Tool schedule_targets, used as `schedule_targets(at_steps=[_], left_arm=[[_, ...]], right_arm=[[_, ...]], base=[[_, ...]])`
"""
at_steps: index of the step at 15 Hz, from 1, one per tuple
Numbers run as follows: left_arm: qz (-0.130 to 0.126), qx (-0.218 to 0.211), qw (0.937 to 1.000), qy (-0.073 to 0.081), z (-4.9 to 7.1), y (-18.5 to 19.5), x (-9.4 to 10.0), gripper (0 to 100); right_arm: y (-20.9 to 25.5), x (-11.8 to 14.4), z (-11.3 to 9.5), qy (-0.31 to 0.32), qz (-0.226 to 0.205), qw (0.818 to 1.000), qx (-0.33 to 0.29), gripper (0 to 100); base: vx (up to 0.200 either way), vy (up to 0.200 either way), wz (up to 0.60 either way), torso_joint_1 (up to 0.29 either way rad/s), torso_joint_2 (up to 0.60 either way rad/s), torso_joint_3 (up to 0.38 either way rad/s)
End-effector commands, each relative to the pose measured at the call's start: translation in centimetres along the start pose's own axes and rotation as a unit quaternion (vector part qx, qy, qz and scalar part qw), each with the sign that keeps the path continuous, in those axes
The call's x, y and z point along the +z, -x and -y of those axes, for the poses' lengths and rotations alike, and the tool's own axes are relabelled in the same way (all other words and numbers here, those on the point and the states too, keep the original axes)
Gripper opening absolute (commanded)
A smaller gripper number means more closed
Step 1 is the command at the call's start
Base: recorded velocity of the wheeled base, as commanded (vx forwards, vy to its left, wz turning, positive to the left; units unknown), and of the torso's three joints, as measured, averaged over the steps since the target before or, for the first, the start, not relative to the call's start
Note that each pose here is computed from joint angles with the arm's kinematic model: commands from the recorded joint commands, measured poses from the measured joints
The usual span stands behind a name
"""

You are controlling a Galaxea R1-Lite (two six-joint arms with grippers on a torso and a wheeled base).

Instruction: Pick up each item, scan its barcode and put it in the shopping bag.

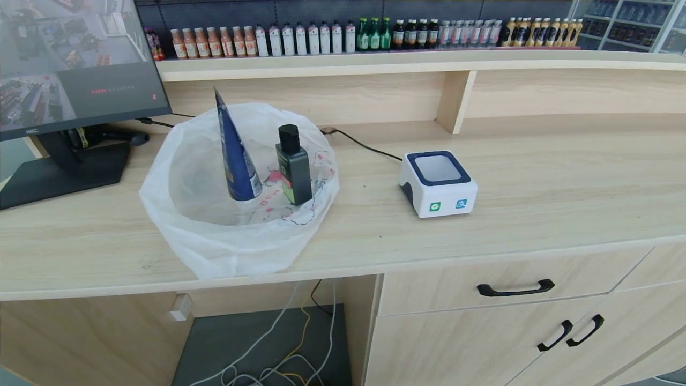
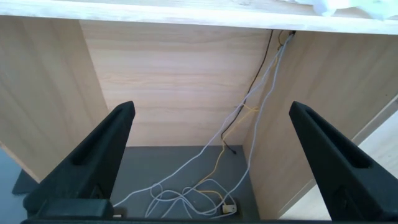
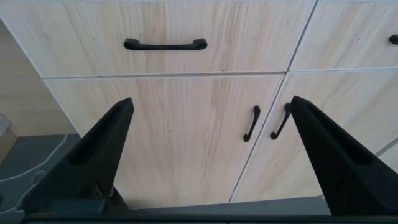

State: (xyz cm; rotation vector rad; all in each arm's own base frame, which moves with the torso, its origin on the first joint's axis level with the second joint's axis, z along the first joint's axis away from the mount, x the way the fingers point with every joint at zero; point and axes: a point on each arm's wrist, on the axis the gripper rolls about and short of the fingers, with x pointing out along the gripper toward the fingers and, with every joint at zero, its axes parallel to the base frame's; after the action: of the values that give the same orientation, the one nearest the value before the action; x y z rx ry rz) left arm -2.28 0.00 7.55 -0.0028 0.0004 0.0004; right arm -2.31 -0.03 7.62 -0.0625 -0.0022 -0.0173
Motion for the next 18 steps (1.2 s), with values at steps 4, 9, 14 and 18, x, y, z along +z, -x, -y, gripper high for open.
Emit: schedule_targets(at_steps=[4,9,14,18], left_arm=[[0.0,0.001,1.0,0.003,0.0,0.0,0.0,100],[0.0,0.0,1.0,0.002,0.0,0.0,0.0,100],[0.0,-0.001,1.0,-0.001,0.0,0.0,0.0,100],[0.0,0.0,1.0,-0.001,0.0,0.0,0.0,100]], right_arm=[[-0.01,0.02,0.0,0.0,0.0,1.0,0.0,100],[-0.01,0.02,0.0,0.001,0.0,1.0,0.0,100],[-0.02,0.0,0.0,0.001,-0.001,1.0,0.0,100],[-0.01,0.0,0.0,0.0,-0.001,1.0,0.0,100]], base=[[0.0,-0.2,0.0,0.002,0.0,0.002],[0.0,-0.16,0.0,0.0,0.0,0.004],[0.0,0.0,0.0,0.0,0.0,0.0],[0.0,0.0,0.0,0.0,0.0,0.0]])
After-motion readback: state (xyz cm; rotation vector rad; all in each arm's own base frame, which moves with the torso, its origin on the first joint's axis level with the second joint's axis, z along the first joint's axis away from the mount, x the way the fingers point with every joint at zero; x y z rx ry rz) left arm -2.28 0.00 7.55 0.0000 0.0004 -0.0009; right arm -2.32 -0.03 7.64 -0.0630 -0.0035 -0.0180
